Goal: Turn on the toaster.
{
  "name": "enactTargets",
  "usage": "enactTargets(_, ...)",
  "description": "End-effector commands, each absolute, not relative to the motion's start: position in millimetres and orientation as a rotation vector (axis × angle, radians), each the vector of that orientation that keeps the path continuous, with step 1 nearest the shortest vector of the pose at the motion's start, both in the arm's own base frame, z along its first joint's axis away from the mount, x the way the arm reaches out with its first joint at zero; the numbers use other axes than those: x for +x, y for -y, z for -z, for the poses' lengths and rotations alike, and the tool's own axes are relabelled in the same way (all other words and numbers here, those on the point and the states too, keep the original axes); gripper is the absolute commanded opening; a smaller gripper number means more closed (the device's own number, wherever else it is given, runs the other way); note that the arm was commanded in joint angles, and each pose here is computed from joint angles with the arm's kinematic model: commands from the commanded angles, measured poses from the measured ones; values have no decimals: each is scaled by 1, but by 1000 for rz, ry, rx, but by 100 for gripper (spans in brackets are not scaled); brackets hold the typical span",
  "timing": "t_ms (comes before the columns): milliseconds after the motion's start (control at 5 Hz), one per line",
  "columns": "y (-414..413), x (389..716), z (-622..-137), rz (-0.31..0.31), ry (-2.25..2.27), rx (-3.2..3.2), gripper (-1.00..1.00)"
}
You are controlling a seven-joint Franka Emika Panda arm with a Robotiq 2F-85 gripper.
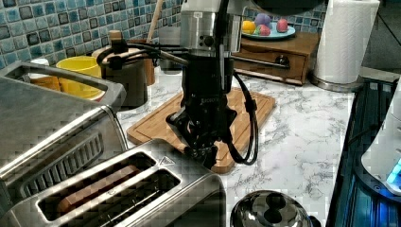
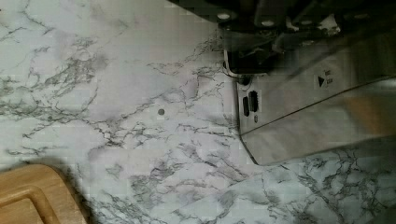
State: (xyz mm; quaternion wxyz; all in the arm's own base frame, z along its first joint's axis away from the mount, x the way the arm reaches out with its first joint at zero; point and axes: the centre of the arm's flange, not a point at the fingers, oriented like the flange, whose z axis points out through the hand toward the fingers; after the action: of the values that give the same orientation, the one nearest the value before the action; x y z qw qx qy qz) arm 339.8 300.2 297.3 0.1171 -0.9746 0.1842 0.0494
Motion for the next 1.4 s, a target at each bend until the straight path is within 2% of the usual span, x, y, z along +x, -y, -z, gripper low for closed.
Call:
enactTargets(200, -215, 258, -149, -621, -511, -3064, -100)
enactTargets(400, -180, 255, -147, -628, -538, -3065, -100)
enactTargets(800, -172, 243, -122, -745, -491, -3108, -100)
enactTargets(1400, -172, 243, -122, -745, -491, -3108, -100)
